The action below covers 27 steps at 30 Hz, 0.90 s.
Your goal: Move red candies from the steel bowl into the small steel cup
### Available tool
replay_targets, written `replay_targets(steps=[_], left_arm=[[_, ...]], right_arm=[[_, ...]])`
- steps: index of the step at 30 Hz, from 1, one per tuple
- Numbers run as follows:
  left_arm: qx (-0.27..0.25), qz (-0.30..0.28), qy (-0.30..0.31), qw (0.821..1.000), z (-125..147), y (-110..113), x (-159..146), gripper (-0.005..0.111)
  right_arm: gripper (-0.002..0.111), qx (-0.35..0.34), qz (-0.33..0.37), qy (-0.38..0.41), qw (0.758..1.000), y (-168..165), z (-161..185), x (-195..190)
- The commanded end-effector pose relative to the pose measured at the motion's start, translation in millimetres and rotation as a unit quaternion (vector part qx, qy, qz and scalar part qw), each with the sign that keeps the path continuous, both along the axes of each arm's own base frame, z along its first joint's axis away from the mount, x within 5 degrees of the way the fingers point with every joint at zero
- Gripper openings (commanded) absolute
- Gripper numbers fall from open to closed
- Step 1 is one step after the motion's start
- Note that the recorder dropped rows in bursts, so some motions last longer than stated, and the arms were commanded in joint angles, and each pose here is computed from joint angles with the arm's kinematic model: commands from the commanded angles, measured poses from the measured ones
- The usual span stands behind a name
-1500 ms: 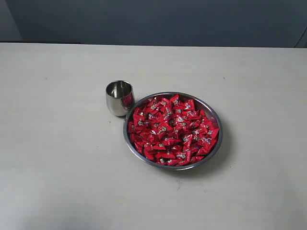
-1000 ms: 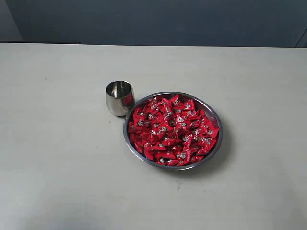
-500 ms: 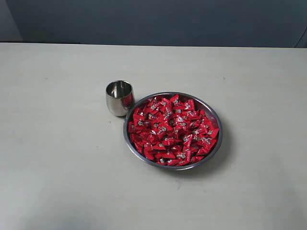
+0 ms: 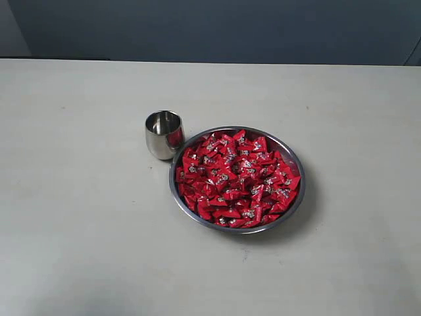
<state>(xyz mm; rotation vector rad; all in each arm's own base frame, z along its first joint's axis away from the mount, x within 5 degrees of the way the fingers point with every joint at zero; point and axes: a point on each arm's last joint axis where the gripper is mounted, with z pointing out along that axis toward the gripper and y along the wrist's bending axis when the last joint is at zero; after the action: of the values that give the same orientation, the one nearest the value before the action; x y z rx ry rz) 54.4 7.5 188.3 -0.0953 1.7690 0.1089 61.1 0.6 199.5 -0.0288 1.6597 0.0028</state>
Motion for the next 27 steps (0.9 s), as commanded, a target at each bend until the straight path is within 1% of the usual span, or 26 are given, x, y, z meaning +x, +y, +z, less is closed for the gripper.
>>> replay_targets(steps=[1,2,3,4,5,7,9,11,21,22,24,27], left_arm=[[-0.001,0.0,-0.001,1.0,-1,0,0,0.0],[-0.001,0.0,-0.001,1.0,-1,0,0,0.0],[-0.001,0.0,-0.001,1.0,-1,0,0,0.0],[-0.001,0.0,-0.001,1.0,-1,0,0,0.0],[-0.001,0.0,-0.001,1.0,-1,0,0,0.0],[-0.001,0.0,-0.001,1.0,-1,0,0,0.0],[-0.001,0.0,-0.001,1.0,-1,0,0,0.0],[-0.001,0.0,-0.001,1.0,-1,0,0,0.0],[-0.001,0.0,-0.001,1.0,-1,0,0,0.0],[-0.001,0.0,-0.001,1.0,-1,0,0,0.0],[-0.001,0.0,-0.001,1.0,-1,0,0,0.0],[-0.001,0.0,-0.001,1.0,-1,0,0,0.0]], right_arm=[[-0.001,-0.002,0.01,-0.049,0.999,2,8,0],[-0.001,-0.002,0.011,-0.055,0.998,2,10,0],[-0.001,0.013,0.015,-0.081,0.997,3,14,0],[-0.001,0.044,0.016,-0.096,0.994,3,17,-1],[-0.001,0.115,0.017,-0.119,0.986,2,22,-1],[-0.001,0.174,0.015,-0.145,0.974,1,27,-2],[-0.001,0.181,0.017,-0.181,0.967,0,33,-4],[-0.001,0.192,0.016,-0.188,0.963,-1,35,-4],[-0.001,0.198,0.015,-0.192,0.961,-1,35,-4],[-0.001,0.206,0.014,-0.191,0.96,-2,35,-4],[-0.001,0.246,0.013,-0.19,0.95,-3,35,-4],[-0.001,0.254,0.011,-0.189,0.949,-3,35,-4]])
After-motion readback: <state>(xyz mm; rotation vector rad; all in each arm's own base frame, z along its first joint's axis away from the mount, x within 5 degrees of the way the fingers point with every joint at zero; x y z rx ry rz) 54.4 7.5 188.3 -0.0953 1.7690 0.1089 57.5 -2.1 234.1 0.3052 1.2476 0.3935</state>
